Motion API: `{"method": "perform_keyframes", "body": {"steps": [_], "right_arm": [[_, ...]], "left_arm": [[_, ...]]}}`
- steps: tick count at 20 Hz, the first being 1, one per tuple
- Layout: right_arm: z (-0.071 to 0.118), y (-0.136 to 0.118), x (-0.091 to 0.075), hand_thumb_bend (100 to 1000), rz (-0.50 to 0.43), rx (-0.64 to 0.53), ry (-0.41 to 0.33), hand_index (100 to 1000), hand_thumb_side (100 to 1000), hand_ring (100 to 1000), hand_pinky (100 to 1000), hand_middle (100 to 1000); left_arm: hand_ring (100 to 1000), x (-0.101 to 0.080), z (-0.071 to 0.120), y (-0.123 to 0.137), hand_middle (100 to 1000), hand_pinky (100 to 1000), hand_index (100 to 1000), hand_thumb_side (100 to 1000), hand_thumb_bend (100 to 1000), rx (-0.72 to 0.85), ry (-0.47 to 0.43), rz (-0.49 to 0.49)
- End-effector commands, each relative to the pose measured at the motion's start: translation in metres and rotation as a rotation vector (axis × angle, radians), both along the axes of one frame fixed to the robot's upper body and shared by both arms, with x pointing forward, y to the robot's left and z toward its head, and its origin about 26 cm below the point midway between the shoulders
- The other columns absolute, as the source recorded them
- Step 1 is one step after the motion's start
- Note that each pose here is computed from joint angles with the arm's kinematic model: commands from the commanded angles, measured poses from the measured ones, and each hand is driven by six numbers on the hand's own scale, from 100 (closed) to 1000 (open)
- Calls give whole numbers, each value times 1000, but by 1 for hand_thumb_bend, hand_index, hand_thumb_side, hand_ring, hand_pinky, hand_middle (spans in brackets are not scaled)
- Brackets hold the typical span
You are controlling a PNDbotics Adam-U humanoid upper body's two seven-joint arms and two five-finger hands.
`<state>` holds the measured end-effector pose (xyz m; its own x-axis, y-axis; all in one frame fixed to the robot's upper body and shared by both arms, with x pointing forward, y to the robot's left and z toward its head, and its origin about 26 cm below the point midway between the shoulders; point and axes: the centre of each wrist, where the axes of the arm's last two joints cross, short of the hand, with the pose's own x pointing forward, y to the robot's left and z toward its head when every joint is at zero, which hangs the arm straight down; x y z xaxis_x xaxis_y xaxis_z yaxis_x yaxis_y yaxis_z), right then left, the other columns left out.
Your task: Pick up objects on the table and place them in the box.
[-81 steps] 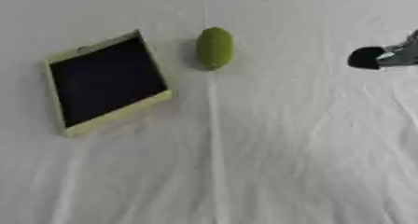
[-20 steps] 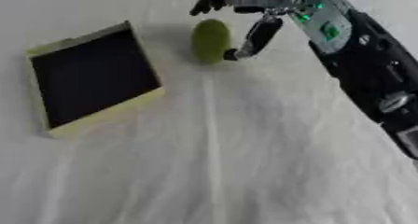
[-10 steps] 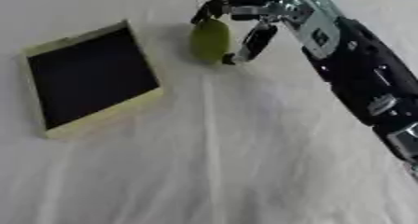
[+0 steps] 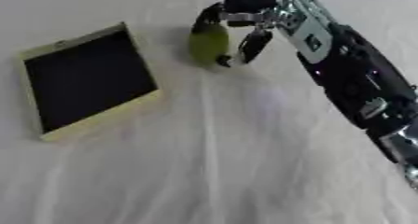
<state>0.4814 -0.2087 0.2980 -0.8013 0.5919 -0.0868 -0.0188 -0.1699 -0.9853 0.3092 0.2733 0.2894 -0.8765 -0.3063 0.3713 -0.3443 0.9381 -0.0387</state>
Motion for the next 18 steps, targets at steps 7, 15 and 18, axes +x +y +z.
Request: {"method": "perform_keyframes", "body": {"steps": [7,15,18], "right_arm": [[-2,-1,1,174,-59,197,-224,565,100,608,666,535],[7,5,-6,147,61,197,-236,523,100,592,656,520],[20,10,-14,151,115,182,-255,510,100,591,658,522]], "left_arm": [[725,-4,8,-1,599,765,719,608,149,10,-29,-8],[724,-4,5,1,599,764,719,604,149,7,-19,2],[723,-4,4,2,599,764,719,599,152,8,-17,5]]}}
